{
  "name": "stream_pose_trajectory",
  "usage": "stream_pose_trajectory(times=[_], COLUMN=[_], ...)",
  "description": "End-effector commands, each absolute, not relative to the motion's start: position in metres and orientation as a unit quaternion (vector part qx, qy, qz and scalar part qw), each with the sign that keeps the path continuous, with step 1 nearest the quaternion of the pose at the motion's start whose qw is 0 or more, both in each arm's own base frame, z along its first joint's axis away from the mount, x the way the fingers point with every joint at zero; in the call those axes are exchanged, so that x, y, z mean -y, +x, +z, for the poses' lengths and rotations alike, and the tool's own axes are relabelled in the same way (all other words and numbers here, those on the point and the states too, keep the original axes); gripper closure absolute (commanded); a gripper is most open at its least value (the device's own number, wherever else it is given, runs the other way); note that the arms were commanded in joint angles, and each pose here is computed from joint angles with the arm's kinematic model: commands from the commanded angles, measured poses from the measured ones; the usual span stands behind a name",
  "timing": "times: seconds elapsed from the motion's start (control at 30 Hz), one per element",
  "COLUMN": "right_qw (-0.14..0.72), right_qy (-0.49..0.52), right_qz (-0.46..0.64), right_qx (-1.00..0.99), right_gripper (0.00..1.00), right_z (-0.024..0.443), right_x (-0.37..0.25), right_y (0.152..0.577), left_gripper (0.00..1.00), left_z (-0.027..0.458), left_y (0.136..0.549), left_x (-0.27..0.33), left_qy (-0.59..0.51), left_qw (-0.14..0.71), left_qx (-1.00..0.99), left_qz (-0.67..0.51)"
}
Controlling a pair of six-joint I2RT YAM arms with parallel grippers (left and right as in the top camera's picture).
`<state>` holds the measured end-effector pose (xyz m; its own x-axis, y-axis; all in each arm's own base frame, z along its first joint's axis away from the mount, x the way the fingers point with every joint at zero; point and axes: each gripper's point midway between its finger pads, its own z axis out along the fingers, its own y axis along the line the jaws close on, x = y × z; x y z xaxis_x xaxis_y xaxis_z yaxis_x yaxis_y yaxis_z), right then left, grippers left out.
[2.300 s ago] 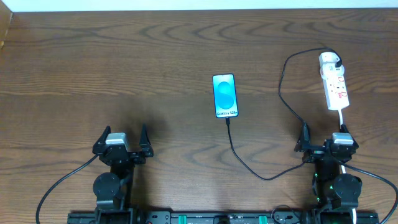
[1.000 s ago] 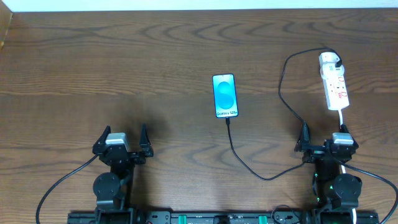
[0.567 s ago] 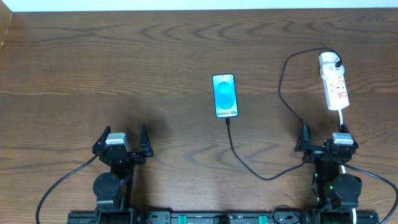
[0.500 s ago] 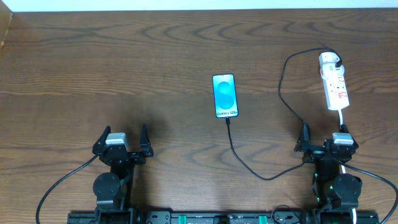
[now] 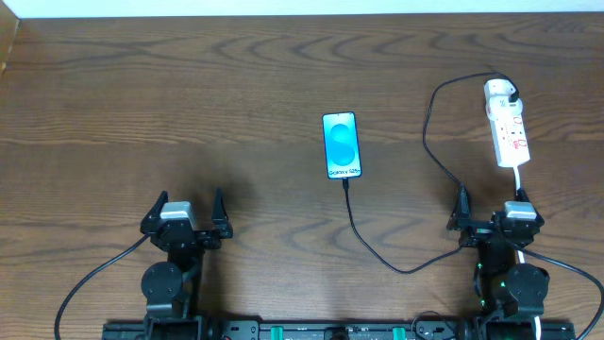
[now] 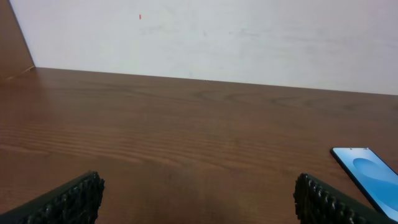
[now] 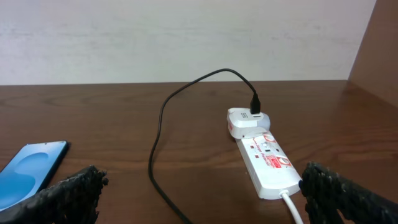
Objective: Plug charger to phone and switch on socket
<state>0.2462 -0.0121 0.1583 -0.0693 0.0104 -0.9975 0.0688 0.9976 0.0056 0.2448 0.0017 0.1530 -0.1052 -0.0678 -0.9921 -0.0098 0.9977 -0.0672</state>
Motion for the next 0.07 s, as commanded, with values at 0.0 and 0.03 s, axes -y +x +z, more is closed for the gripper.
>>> stream_pose_trajectory(times=[0.0,0.03], right_qw=[0.682,0.682], right_qy=[0.021,0.021], right_qz=[-0.026,-0.026], right_qx=[-0.731,-0.731], right_gripper=[0.01,0.01], right_z=[0.1581,0.1581], right_x=[0.0116,0.0116], right_y=[0.246,0.246], left_gripper=[0.02,0.02], left_z=[0.1381,0.1381], left_y=[0.2441,0.2441], left_x=[0.0033,0.0033], left_qy=[-0.012,-0.012], left_qw=[0.652,0.652], left_qx=[-0.758,-0.758], left_qz=[-0.027,-0.027])
